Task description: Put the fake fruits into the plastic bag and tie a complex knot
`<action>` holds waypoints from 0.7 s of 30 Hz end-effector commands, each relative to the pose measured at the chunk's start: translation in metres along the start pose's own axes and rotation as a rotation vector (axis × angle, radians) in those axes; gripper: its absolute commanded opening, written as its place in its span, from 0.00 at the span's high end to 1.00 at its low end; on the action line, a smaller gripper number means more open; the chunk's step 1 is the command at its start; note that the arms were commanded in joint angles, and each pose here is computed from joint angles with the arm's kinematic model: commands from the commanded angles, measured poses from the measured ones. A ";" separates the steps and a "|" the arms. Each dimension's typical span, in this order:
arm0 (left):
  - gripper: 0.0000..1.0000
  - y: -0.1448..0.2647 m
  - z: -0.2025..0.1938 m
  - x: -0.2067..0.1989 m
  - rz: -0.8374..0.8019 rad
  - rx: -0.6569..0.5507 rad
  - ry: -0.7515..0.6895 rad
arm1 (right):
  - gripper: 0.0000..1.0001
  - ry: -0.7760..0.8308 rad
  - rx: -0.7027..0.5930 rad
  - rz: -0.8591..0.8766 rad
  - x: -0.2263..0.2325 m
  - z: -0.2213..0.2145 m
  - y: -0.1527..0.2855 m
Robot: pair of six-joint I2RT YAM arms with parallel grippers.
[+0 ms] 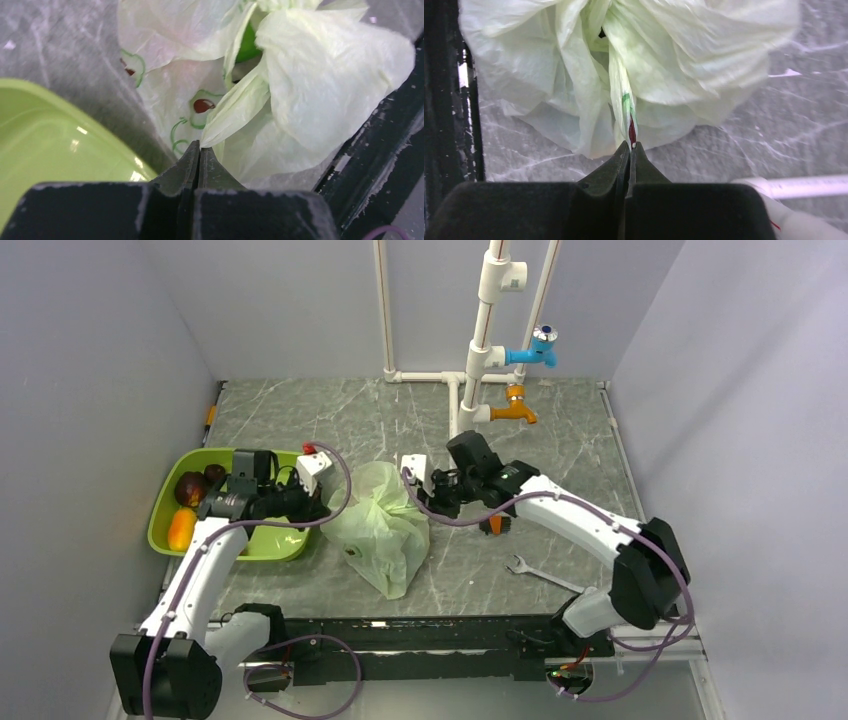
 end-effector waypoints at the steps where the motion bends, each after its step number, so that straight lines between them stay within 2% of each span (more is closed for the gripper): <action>1: 1.00 0.021 0.005 0.013 0.248 0.034 0.028 | 1.00 0.014 0.079 -0.167 -0.003 -0.004 0.042; 6: 1.00 0.058 0.020 0.010 0.326 -0.011 0.049 | 1.00 0.006 0.226 -0.260 0.012 -0.025 0.089; 9: 1.00 0.068 0.027 0.001 0.254 -0.011 0.006 | 1.00 0.010 0.300 -0.282 0.027 -0.035 0.110; 11: 1.00 0.065 0.018 0.008 0.291 0.038 0.035 | 1.00 0.007 0.381 -0.289 0.034 -0.054 0.114; 16: 1.00 0.044 -0.032 0.040 0.387 0.238 0.113 | 1.00 -0.017 0.530 -0.299 0.041 -0.111 0.101; 21: 1.00 0.031 -0.052 0.058 0.421 0.295 0.122 | 1.00 -0.032 0.619 -0.332 0.040 -0.145 0.099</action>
Point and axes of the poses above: each gripper's point midway between its finger pads, its own y axis back along the fingers, its own x axis along the line the jaws close on, z = x × y, the point moved 8 cm from there along y, back along the fingers, and after that the axes turned 3 degrees about y, right-handed, at the moved point
